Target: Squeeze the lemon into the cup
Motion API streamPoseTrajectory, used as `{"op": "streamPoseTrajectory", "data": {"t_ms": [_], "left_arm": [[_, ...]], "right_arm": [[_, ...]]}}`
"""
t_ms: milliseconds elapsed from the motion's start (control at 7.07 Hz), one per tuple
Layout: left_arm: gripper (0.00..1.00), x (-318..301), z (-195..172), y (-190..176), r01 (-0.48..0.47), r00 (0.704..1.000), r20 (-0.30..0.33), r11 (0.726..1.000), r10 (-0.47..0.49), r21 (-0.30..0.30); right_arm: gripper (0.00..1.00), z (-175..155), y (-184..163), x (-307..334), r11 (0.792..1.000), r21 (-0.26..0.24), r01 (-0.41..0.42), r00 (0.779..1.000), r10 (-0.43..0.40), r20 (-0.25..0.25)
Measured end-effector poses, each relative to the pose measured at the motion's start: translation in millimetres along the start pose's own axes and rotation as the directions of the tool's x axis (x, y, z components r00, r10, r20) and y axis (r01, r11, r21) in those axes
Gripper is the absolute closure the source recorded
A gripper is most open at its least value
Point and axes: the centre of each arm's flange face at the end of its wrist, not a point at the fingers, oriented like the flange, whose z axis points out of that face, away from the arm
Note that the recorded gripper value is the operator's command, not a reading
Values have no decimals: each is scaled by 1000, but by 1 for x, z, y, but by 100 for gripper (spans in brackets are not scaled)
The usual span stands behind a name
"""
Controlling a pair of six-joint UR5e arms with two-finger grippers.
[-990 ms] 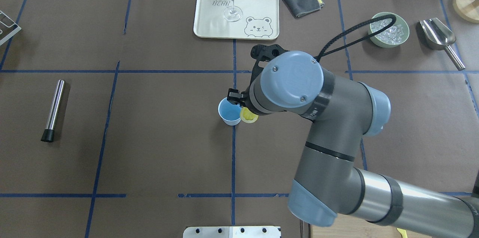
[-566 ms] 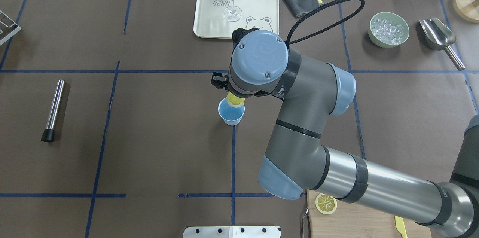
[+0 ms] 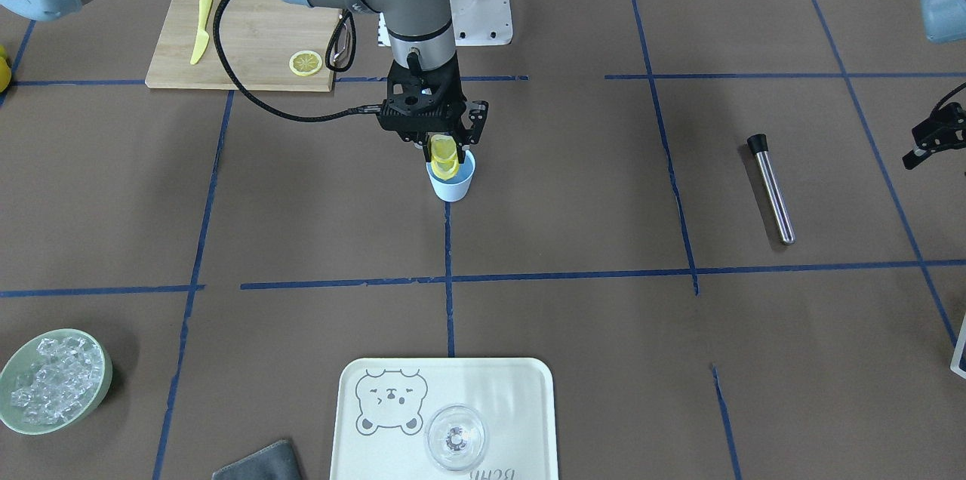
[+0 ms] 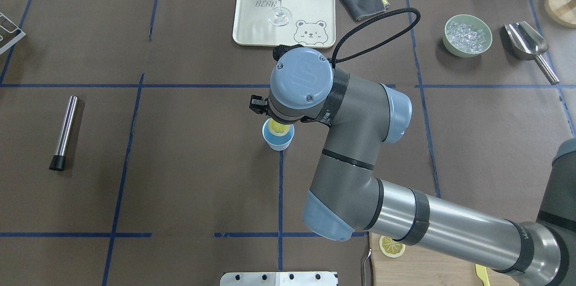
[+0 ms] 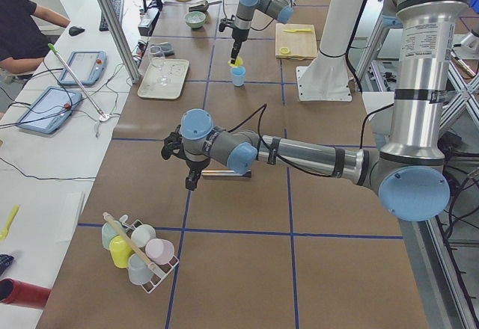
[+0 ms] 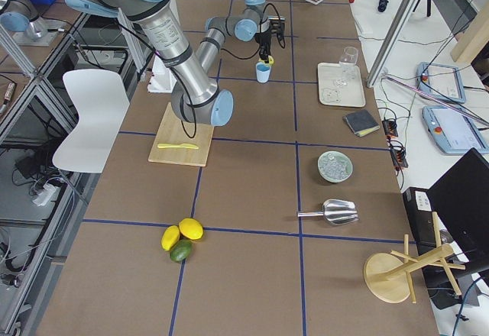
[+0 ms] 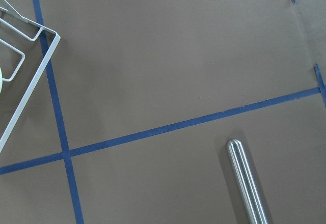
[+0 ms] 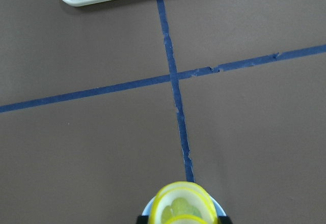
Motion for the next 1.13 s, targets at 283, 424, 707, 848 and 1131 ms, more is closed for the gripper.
{"op": "streamPoseTrajectory", "data": {"t_ms": [283,424,707,848,1131], "left_arm": [[0,0,0,0,0,1000,0,1000,0,0],[0,0,0,0,-1,1000,0,1000,1,0],[0,1,0,-1,-1,1000,0,1000,1,1],[0,1,-1,-1,-2,1000,0,1000,2,2],[0,3,-2,-2,-6,1000,-1,1000,6,5]], "right_arm": [[13,4,4,0,1000,-7,3,1000,-3,-4],[0,5,5,1,1000,-7,4,1000,-4,-7],[0,6,5,1,1000,-8,4,1000,-4,-7],[0,5,5,0,1000,-8,4,1000,-4,-5],[0,3,5,-1,1000,-8,4,1000,-4,-2]]}}
